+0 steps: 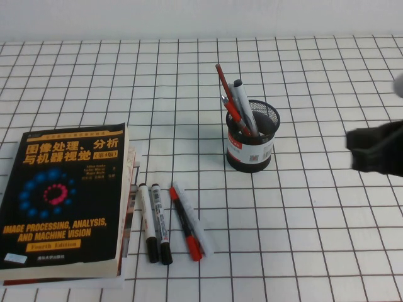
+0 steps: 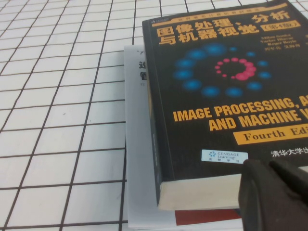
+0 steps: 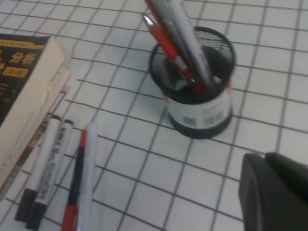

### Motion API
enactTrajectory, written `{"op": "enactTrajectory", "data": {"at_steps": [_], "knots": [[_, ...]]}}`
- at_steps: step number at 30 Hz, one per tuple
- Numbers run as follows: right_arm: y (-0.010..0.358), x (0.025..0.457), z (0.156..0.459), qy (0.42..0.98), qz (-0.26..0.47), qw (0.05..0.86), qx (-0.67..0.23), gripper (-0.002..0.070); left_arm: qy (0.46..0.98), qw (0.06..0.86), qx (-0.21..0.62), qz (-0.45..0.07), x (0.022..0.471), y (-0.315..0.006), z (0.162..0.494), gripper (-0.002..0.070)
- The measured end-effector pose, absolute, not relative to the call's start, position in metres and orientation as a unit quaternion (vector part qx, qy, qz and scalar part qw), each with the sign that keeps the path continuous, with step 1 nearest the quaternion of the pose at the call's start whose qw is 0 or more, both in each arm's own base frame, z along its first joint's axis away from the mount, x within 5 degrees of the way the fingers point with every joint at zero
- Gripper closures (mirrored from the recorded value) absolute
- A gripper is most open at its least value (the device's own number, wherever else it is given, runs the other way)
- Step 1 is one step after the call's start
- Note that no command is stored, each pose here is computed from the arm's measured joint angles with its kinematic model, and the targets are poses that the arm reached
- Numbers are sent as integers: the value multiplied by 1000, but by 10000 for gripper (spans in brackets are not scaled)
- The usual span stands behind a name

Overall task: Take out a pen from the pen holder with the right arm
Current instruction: 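Take a marker out of the pen holder and lay it on the table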

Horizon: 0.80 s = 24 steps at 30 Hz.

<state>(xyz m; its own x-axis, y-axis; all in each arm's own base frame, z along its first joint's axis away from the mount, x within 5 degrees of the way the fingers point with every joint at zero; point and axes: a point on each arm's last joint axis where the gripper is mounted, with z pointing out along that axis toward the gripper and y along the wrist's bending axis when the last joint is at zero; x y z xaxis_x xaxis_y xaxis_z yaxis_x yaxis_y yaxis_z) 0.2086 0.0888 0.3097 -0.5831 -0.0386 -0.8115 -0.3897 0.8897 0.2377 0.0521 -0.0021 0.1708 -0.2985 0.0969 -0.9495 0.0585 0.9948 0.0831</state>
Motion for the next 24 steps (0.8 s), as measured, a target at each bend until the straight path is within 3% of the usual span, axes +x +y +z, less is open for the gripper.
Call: {"op": "enactTrajectory", "data": {"at_steps": [9, 13, 18, 24], "knots": [[178, 248, 306, 819, 214, 486, -218, 674, 806, 590, 48, 16, 52, -2, 171, 679], [203, 263, 298, 797, 196, 514, -247, 550, 806, 590, 48, 16, 52, -2, 171, 679], [221, 286, 283, 768, 163, 559, -268, 304, 806, 590, 48, 16, 52, -2, 171, 679], [231, 306, 262, 725, 132, 619, -271, 269, 806, 590, 48, 16, 52, -2, 171, 679]]}}
